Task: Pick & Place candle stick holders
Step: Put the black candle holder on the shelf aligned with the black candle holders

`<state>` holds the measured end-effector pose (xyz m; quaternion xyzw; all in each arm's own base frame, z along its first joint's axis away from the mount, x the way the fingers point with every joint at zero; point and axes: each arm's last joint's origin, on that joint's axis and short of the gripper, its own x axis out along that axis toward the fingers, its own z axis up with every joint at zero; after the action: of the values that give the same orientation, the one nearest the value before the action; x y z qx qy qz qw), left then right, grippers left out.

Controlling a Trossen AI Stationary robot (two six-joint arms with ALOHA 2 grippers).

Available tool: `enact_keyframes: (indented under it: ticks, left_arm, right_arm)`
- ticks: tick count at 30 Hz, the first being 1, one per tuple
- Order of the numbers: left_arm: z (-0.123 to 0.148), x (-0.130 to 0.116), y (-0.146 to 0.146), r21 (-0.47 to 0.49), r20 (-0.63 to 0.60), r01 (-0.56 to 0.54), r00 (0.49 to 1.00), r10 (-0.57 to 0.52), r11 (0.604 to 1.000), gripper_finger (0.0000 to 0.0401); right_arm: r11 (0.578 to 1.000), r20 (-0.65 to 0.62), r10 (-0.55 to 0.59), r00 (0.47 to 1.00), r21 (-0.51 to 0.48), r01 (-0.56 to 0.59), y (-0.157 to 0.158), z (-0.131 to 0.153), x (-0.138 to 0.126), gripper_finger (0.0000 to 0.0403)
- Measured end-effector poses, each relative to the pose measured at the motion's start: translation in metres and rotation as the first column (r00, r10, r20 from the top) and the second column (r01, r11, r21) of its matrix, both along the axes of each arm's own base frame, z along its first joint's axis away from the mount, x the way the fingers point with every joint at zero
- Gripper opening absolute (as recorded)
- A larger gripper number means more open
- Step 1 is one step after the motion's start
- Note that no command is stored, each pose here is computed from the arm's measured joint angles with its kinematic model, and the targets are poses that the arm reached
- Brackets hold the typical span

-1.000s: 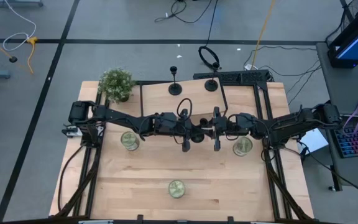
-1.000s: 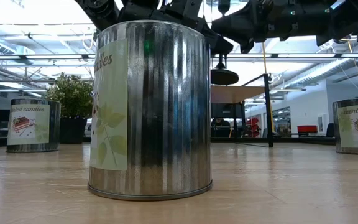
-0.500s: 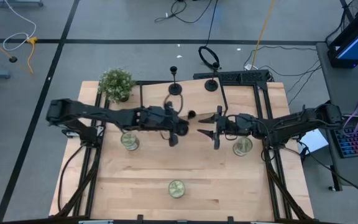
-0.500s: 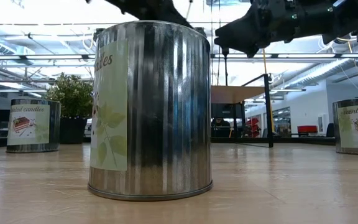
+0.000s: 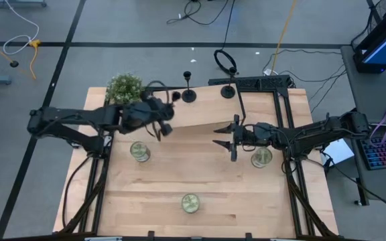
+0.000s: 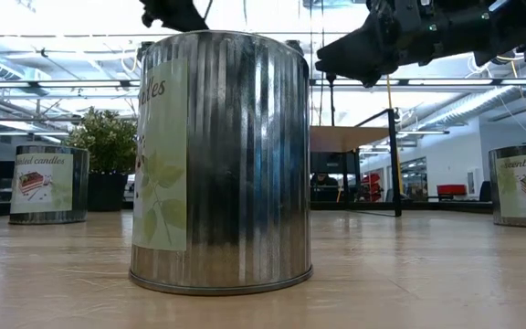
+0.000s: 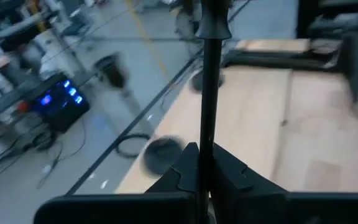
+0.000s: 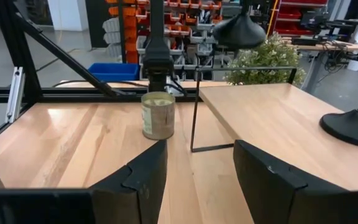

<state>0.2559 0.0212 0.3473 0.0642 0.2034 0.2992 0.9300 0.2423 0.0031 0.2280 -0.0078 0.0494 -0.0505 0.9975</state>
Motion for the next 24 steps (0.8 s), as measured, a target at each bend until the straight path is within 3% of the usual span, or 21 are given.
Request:
enact_keyframes:
  ticks: [7,9,17,24]
  left_arm:
    - [0.003,-0.024,0.031,0.007,0.042,-0.129,0.991,0.129,0.992,0.0019]
    - [-0.007,-0.03,0.042,0.001,0.059,-0.169,0.984,0.168,0.986,0.0023]
    - [-0.065,-0.034,0.075,-0.038,0.252,-0.131,0.958,0.137,0.991,0.0013]
    - [-0.1,-0.035,0.095,-0.073,0.249,-0.185,0.948,0.197,0.98,0.0015]
  right_arm:
    - [1.0,-0.023,-0.002,1.0,0.017,0.002,0.0,-0.002,0.0,0.0174]
    - [1.0,-0.021,-0.003,1.0,0.029,0.004,0.0,-0.002,0.0,0.0174]
    - [1.0,-0.017,-0.003,1.0,0.024,0.003,0.0,-0.002,0.0,0.0173]
    - [1.0,-0.013,-0.003,1.0,0.023,0.003,0.0,-0.002,0.0,0.0172]
